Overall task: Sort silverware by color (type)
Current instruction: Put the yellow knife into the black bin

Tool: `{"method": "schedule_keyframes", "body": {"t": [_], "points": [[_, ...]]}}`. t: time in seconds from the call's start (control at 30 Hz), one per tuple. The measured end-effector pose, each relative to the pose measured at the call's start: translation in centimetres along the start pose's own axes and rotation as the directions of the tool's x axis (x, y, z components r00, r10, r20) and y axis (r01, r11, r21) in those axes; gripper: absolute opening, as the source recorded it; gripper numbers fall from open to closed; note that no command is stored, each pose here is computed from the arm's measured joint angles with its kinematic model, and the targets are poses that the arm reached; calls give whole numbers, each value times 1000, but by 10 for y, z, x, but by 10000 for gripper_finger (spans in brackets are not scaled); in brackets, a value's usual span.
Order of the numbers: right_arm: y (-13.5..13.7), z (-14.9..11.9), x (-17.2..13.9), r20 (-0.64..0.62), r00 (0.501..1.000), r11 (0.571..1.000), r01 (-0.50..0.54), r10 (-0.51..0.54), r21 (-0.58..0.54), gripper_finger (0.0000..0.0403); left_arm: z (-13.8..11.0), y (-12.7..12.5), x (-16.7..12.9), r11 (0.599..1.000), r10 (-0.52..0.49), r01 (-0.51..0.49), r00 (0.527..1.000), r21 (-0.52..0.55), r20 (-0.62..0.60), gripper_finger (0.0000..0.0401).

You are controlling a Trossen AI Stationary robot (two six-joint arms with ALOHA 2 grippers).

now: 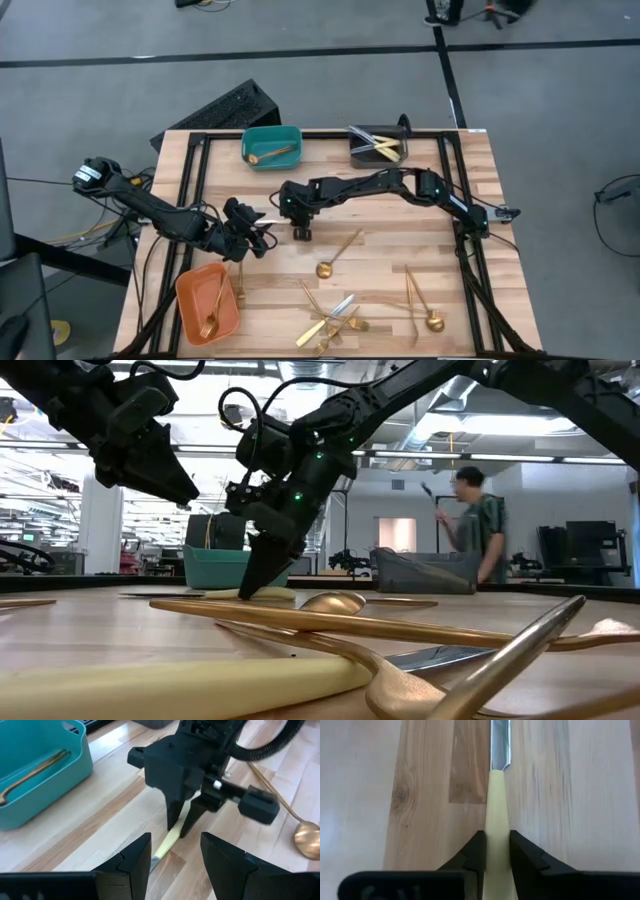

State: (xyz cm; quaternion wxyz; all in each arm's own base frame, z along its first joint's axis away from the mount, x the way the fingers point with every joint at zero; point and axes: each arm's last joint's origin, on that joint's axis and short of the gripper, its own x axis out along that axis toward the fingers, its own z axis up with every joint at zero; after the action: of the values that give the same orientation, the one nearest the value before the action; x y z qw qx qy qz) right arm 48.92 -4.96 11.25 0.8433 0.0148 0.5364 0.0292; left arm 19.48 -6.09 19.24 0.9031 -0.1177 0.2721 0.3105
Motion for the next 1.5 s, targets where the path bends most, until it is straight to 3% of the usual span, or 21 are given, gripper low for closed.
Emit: {"method": "schedule_keyframes", "body": {"t": [0.27,0.47,0.6,0.8,0.9,1.07,1.23,1.37,1.5], "points": [[-6,-5,-51,-89,995,999,-46,47,16,89,-1,-1,0,1000,-17,17,1000,0,-18,160],[-16,-5,-100,-14,1000,1000,-9,9,11,89,-4,-4,-5,999,-43,43,999,-18,-20,160],[-26,-35,-109,-34,999,999,24,-23,45,89,-8,-7,-11,998,-49,49,999,-28,4,160],[-53,-94,-138,82,990,985,102,-114,140,89,-12,-11,-16,998,-33,36,998,-45,58,160],[-63,-118,-153,116,962,956,222,-246,190,89,-15,-13,-12,999,5,-2,997,-36,82,160],[-75,-145,-179,89,882,870,434,-464,234,89,-24,-24,10,999,46,-46,996,-7,80,160],[-86,-154,-201,76,816,805,544,-574,235,89,-37,-35,36,997,55,-56,998,47,34,160],[-102,-159,-205,63,779,778,611,-624,149,89,-43,-39,57,998,52,-52,999,43,12,160],[-121,-167,-202,32,758,753,641,-652,151,89,-41,-49,76,996,-74,75,997,37,-21,160]]}}
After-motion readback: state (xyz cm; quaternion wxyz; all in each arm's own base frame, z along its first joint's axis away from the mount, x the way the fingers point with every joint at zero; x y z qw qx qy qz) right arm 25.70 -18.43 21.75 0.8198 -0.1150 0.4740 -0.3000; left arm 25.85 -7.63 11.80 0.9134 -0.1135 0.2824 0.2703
